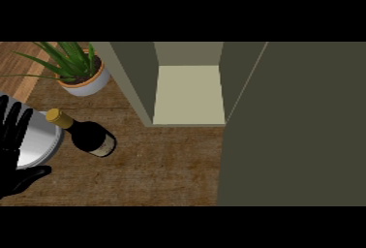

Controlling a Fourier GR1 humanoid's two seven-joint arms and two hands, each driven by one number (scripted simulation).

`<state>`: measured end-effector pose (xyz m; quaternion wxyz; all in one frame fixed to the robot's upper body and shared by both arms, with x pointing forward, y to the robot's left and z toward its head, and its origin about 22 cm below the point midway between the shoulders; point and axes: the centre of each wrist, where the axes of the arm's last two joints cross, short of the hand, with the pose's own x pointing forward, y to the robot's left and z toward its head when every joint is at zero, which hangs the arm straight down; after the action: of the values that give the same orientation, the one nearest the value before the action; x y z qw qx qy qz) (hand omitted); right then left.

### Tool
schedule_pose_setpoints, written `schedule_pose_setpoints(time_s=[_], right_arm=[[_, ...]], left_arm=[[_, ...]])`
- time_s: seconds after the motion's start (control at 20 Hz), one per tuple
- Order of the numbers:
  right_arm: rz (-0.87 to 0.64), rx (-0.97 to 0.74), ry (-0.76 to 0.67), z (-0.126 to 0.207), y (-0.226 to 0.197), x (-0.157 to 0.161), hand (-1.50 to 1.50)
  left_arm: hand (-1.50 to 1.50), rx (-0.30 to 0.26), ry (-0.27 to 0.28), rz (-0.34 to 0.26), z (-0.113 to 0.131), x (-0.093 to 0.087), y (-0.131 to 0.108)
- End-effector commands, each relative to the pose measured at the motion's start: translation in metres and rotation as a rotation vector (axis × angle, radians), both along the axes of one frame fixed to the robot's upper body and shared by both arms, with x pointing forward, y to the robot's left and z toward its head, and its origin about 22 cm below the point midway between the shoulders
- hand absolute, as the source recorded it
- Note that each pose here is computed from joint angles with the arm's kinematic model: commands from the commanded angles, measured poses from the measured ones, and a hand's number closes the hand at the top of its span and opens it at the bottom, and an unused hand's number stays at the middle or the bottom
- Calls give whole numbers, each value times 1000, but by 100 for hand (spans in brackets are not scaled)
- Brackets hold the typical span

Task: Pick up the wine, place it into the cabinet and close the cabinet

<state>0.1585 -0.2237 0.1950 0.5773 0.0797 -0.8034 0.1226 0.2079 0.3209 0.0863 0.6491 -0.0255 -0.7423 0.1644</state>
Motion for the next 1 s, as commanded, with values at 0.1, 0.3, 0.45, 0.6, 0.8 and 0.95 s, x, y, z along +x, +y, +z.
schedule_pose_setpoints(time_s=[0.1, 0.3, 0.45, 0.6, 0.8, 0.95], right_arm=[[50, 35, -63, 23, -7, -40, -150], [36, 64, -62, 20, 2, -40, -150], [52, 24, -45, 20, -6, -22, -150], [47, 23, -59, 17, 3, -16, -150], [40, 54, -50, 17, 2, -38, -150], [45, 42, -74, 29, 5, -34, -150]], left_arm=[[-150, 40, 7, 54, -20, -5, 28], [-150, 43, 11, 67, -54, 9, 10], [-150, 28, 15, 63, -64, 17, 29], [-150, 53, 20, 79, -76, 14, 23], [-150, 39, 29, 77, -99, 36, 30], [-150, 24, 35, 39, -105, 24, 27]])
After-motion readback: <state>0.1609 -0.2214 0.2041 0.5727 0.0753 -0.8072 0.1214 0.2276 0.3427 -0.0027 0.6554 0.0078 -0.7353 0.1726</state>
